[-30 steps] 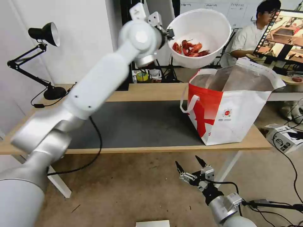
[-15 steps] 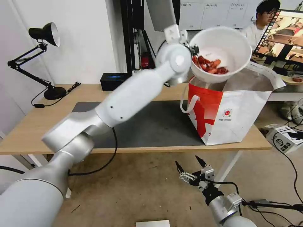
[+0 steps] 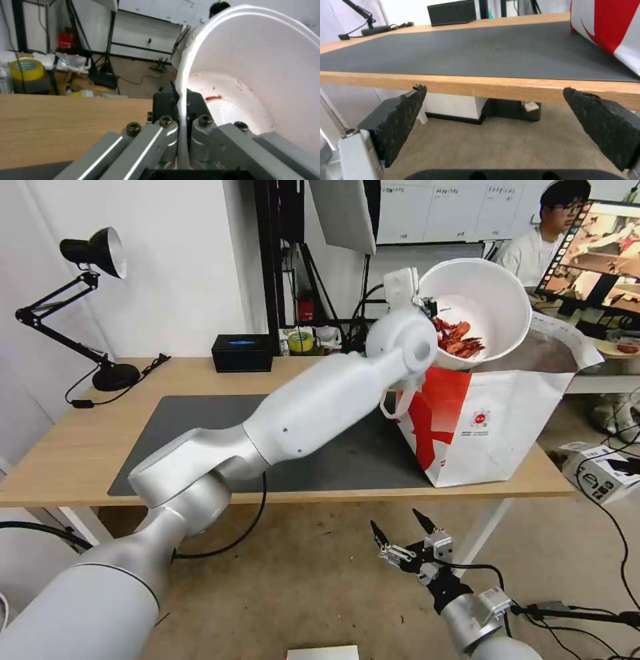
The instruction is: Pick up the trash from the table and place it into the takeout bag.
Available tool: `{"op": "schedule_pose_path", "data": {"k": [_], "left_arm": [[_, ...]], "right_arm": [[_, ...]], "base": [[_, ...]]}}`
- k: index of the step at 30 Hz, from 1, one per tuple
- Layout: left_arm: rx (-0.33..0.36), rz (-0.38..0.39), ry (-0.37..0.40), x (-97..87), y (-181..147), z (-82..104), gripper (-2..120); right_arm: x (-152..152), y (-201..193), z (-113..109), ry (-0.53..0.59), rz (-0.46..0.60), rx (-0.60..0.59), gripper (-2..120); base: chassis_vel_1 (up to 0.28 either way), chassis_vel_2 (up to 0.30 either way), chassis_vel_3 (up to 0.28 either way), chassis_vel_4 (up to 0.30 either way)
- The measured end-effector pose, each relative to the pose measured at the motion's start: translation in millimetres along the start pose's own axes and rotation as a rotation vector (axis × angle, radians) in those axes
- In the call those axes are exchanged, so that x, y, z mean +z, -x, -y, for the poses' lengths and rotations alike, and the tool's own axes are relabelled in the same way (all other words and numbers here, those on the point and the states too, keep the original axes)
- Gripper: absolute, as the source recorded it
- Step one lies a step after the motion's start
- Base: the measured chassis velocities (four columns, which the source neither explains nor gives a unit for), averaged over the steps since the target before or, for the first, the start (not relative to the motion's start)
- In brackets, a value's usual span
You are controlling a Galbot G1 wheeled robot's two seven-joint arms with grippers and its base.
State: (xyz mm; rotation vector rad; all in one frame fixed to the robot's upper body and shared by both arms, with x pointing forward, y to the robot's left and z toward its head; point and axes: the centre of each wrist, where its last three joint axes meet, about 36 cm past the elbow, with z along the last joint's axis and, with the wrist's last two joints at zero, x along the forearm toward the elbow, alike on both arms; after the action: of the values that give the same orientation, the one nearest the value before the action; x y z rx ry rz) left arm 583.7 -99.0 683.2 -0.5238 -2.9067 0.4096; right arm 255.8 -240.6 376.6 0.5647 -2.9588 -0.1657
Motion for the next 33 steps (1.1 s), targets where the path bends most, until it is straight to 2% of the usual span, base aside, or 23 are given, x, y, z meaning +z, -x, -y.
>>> {"op": "schedule_pose_path", "data": {"k": [4, 9, 13, 16, 17, 20, 22, 24, 26, 28, 29, 32, 33], "left_arm": [[0.020, 0.000, 0.028, 5.5, -2, -2.0, 0], [0.045, -0.012, 0.058, 4.0, -5, -4.2, 0], [0.080, -0.071, 0.106, 1.3, -11, -9.2, 0], [0.107, -0.153, 0.138, -1.1, -17, -14.7, 0], [0.107, -0.153, 0.138, -1.1, -17, -14.7, 0], [0.139, -0.254, 0.182, -5.9, -23, -20.7, 0], [0.144, -0.277, 0.192, -7.6, -24, -21.3, 0], [0.146, -0.300, 0.192, -8.9, -25, -21.1, 7], [0.146, -0.301, 0.192, -9.0, -25, -21.1, 9], [0.145, -0.309, 0.185, -9.0, -25, -19.6, 23], [0.145, -0.309, 0.185, -9.0, -25, -19.6, 23], [0.140, -0.312, 0.184, -7.8, -25, -20.0, 35], [0.140, -0.312, 0.184, -7.8, -25, -20.0, 35]], "right_arm": [[0, 0, 0, 0.000, 0.000, 0.000, 100], [0, 0, 0, 0.000, 0.000, 0.000, 100], [0, 0, 0, 0.000, 0.000, 0.000, 100], [0, 0, 0, 0.000, 0.000, 0.000, 100], [0, 0, 0, 0.000, 0.000, 0.000, 100], [0, 0, 0, 0.000, 0.000, 0.000, 100], [0, 0, 0, 0.000, 0.000, 0.000, 100], [0, 0, 0, 0.000, 0.000, 0.000, 100], [0, 0, 0, 0.000, 0.000, 0.000, 100], [0, 0, 0, 0.000, 0.000, 0.000, 100], [0, 0, 0, 0.000, 0.000, 0.000, 100], [0, 0, 0, 0.000, 0.000, 0.000, 100], [0, 0, 0, 0.000, 0.000, 0.000, 100]], "base": [[0.000, 0.000, 0.000, 0.000], [0.000, 0.000, 0.000, 0.000], [0.000, 0.000, 0.000, 0.000], [0.000, 0.000, 0.000, 0.000], [0.000, 0.000, 0.000, 0.000], [0.000, 0.000, 0.000, 0.000], [0.000, 0.000, 0.000, 0.000], [0.000, 0.000, 0.000, 0.000], [0.000, 0.000, 0.000, 0.000], [0.000, 0.000, 0.000, 0.000], [0.000, 0.000, 0.000, 0.000], [0.000, 0.000, 0.000, 0.000], [0.000, 0.000, 0.000, 0.000]]}}
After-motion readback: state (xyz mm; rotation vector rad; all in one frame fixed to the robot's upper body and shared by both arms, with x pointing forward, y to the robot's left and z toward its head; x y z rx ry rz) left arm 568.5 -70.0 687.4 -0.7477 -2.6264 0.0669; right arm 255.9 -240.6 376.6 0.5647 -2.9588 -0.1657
